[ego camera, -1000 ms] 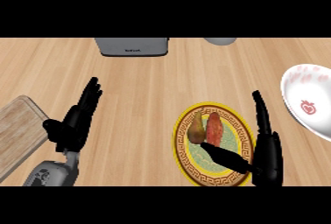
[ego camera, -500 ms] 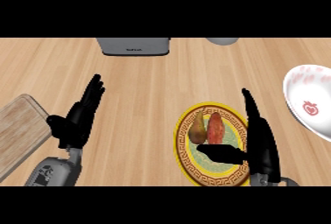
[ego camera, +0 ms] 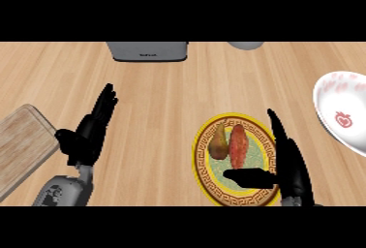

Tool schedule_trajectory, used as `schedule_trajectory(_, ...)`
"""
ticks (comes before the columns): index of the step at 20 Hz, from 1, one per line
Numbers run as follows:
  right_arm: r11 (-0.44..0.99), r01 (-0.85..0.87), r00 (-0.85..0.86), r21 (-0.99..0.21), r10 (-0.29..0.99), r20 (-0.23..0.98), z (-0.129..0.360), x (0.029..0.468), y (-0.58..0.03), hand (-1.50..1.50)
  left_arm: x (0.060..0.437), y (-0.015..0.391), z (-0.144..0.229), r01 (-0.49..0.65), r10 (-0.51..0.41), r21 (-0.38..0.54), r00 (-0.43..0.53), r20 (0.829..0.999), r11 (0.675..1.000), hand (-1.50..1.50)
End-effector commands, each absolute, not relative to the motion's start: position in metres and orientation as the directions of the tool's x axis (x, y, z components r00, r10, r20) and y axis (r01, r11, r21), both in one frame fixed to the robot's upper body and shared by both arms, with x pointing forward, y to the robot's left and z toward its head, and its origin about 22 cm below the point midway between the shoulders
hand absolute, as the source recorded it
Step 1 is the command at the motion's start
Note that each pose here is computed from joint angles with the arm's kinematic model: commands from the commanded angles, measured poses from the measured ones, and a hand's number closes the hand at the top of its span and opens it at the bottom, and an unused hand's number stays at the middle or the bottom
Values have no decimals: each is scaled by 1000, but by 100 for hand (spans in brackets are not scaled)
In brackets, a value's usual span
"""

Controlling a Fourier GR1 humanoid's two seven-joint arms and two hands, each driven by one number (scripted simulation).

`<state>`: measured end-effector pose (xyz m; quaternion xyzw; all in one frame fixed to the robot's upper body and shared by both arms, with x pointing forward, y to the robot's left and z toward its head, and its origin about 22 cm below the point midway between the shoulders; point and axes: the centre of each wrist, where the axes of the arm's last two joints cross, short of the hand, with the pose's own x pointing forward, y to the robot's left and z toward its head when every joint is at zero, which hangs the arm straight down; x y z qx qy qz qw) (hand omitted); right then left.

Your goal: Pick the sweet potato from the plate and place it in the bowl

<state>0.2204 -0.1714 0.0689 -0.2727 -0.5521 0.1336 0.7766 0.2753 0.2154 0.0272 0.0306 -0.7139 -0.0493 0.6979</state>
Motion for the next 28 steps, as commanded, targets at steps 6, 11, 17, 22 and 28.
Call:
schedule_trajectory(6,878,126,289,-462,413,864,63,193,-160,-150,276,201,34,19,-104,105,-22,994,994,0)
schedule_trajectory(11,898,124,264,-423,381,886,60,208,-165,-150,268,215,16,29,-122,122,-12,993,992,0)
schedule_trajectory(17,925,124,295,-358,310,904,52,220,-167,-150,262,213,28,23,-95,96,-26,995,995,0)
schedule_trajectory(22,928,126,308,-349,298,903,20,212,-157,-150,276,210,37,11,-115,116,-21,993,993,0)
schedule_trajectory(28,925,133,308,-355,302,902,-3,220,-160,-150,269,228,34,40,-106,107,-36,994,993,0)
